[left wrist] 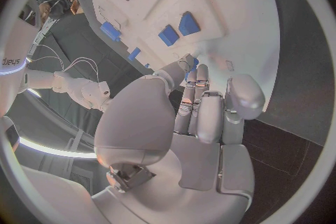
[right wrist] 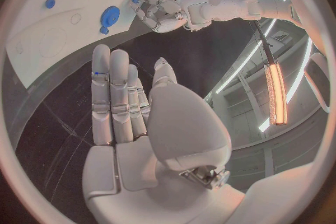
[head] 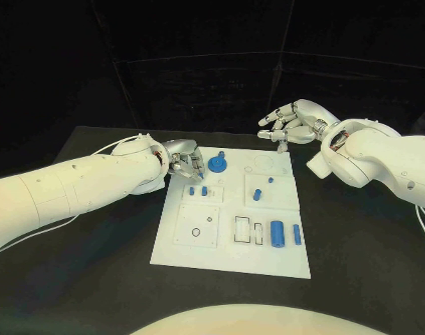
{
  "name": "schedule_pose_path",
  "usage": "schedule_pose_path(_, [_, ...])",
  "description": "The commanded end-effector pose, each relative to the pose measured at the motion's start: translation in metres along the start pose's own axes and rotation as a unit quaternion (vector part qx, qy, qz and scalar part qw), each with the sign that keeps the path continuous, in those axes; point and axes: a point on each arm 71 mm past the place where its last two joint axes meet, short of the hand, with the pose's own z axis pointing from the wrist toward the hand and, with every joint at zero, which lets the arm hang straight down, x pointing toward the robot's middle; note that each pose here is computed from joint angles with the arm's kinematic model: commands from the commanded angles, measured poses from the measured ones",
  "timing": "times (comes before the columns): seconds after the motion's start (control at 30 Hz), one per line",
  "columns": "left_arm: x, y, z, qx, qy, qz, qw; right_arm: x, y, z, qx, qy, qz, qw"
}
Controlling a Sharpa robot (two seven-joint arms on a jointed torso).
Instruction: Assemble the parts on the task board
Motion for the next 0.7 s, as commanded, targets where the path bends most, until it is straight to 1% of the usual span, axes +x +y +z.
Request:
schedule_pose_path(0.03, [0.0018, -0.0015, 0.0008, 0.0, 0.011, -0.002, 1.0, -0.0001, 0.002, 0.0002, -0.006, 0.002, -0.001, 1.0])
schedule_pose_path(0.47, [0.005, -0.0044, 0.004, 0.0, 0.013, 0.0, 1.0, 0.0001, 0.0022, 0.0005, -0.007, 0.002, -0.001, 1.0])
schedule_pose_path(0.7, [0.0059, -0.0043, 0.0047, -0.003, 0.015, 0.001, 1.0, 0.0004, 0.0024, 0.0008, -0.007, 0.002, -0.001, 1.0])
